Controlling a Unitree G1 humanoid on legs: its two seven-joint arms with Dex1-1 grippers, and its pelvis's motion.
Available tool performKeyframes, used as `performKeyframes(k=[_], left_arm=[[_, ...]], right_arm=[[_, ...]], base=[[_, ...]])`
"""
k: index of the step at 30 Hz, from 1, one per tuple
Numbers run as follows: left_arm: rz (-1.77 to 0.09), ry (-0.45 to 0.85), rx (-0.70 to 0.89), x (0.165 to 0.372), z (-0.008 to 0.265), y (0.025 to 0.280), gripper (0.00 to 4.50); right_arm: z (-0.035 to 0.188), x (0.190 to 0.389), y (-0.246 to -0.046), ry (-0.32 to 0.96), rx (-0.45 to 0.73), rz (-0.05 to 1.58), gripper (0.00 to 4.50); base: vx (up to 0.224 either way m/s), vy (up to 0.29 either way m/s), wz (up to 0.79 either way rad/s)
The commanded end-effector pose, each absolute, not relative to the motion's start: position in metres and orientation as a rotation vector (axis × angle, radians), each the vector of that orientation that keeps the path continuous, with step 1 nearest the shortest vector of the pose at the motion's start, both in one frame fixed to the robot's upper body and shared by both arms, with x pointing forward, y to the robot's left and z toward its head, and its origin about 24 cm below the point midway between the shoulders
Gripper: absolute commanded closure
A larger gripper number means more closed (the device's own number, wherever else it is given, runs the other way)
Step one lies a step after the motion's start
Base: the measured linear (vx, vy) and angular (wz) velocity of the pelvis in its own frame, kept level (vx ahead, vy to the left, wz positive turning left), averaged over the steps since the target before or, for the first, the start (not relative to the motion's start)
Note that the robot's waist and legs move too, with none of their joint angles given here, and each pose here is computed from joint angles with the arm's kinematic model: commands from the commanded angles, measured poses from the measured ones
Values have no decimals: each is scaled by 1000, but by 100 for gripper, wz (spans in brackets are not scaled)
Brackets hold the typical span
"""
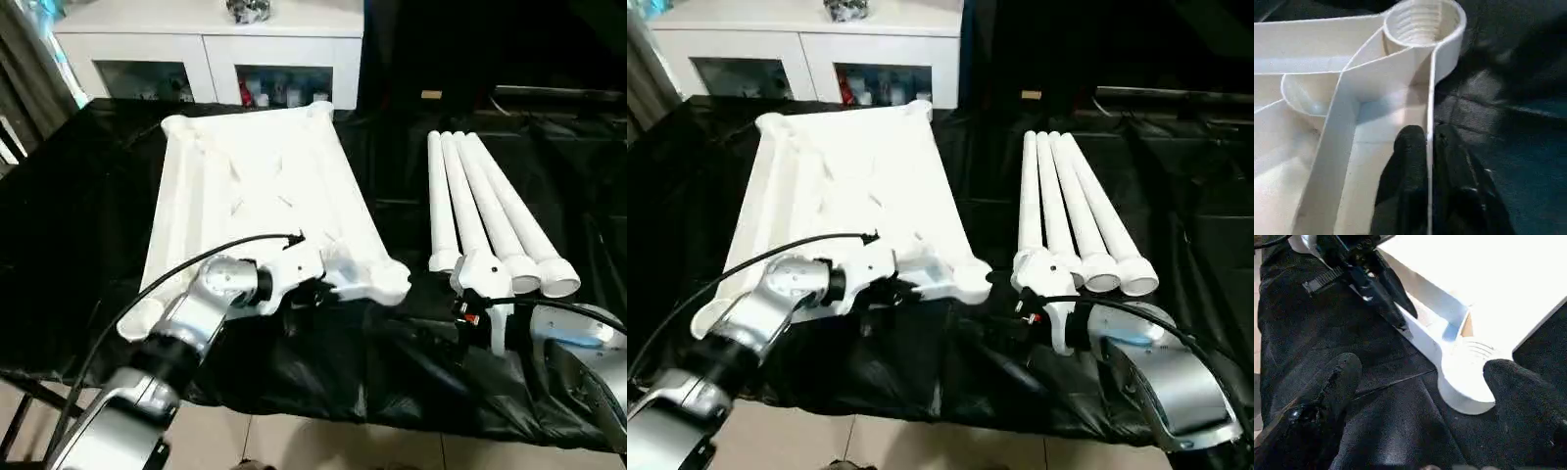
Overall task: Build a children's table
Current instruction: Move table base
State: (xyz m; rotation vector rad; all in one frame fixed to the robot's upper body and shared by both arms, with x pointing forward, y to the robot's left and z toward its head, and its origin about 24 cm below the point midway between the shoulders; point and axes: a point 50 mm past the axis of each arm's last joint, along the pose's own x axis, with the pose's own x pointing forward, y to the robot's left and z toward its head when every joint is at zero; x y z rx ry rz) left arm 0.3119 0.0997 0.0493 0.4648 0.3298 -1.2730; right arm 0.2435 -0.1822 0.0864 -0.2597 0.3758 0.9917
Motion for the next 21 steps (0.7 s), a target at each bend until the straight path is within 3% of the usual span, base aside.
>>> performKeyframes(k=[1,6,11,13,14,21], left_arm=[[-1224,297,481,317,59,106,381],[-1168,223,496,323,78,119,381],[-1041,110,416,326,106,129,381],[-984,46,375,326,120,131,381],[-984,46,375,326,120,131,381],[-977,54,348,317,126,132,324]], right_arm=[[97,247,-183,339,-272,984,0],[106,257,-179,301,-220,929,0],[114,286,-176,343,-125,725,0],[116,308,-177,330,-76,582,0],[116,308,-177,330,-76,582,0],[109,345,-182,402,-15,316,0]], base=[[0,0,0],[0,0,0],[0,0,0],[0,0,0],[0,0,0],[0,0,0]])
